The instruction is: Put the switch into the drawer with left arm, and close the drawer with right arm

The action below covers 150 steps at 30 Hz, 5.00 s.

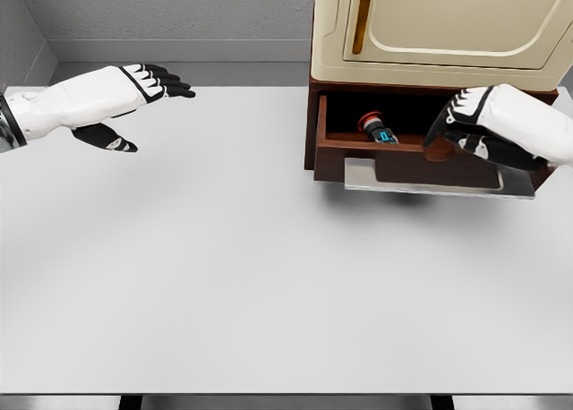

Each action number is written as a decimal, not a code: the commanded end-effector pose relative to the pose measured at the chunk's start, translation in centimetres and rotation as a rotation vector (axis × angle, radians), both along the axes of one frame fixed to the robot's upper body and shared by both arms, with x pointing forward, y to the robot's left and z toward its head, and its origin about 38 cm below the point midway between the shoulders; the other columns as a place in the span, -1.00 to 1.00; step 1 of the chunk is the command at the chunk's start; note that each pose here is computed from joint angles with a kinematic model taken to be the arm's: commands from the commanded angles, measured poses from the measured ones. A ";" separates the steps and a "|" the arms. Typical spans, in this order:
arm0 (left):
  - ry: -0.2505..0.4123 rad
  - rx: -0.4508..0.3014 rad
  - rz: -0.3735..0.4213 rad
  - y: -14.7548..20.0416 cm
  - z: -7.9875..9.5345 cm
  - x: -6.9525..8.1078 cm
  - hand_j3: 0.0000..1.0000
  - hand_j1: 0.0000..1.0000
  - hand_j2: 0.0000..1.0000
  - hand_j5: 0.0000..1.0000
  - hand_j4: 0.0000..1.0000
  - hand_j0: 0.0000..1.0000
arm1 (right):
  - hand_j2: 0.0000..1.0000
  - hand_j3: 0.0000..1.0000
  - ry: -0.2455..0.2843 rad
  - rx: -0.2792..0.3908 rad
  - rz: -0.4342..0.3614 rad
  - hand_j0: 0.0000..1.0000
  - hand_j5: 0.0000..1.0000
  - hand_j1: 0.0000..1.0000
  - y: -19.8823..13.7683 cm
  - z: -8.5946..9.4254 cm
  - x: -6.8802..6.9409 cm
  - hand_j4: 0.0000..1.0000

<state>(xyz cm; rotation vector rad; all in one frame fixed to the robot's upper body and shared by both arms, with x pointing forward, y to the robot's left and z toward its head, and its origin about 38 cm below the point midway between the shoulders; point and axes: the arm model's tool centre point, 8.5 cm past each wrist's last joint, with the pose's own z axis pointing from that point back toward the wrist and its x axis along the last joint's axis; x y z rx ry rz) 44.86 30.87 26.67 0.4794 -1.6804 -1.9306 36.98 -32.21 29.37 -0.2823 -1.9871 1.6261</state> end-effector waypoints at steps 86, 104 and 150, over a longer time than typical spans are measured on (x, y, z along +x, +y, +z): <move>0.005 -0.005 0.010 0.3 0.0 0.1 1.00 1.00 1.00 1.00 1.00 1.00 | -0.26 -0.26 0.141 -0.108 0.242 -0.26 -0.26 -0.26 7.6 -5.9 -1.3 -0.26; 0.005 -0.006 0.009 0.3 -0.1 0.1 1.00 1.00 1.00 1.00 1.00 1.00 | -0.27 -0.27 0.120 -0.147 0.180 -0.27 -0.27 -0.27 6.3 -6.4 0.6 -0.27; 0.075 0.004 0.050 1.8 -2.9 -0.5 1.00 1.00 1.00 1.00 1.00 1.00 | -0.14 -0.14 0.059 -0.185 0.145 -0.14 -0.14 -0.14 5.2 -4.3 1.9 -0.14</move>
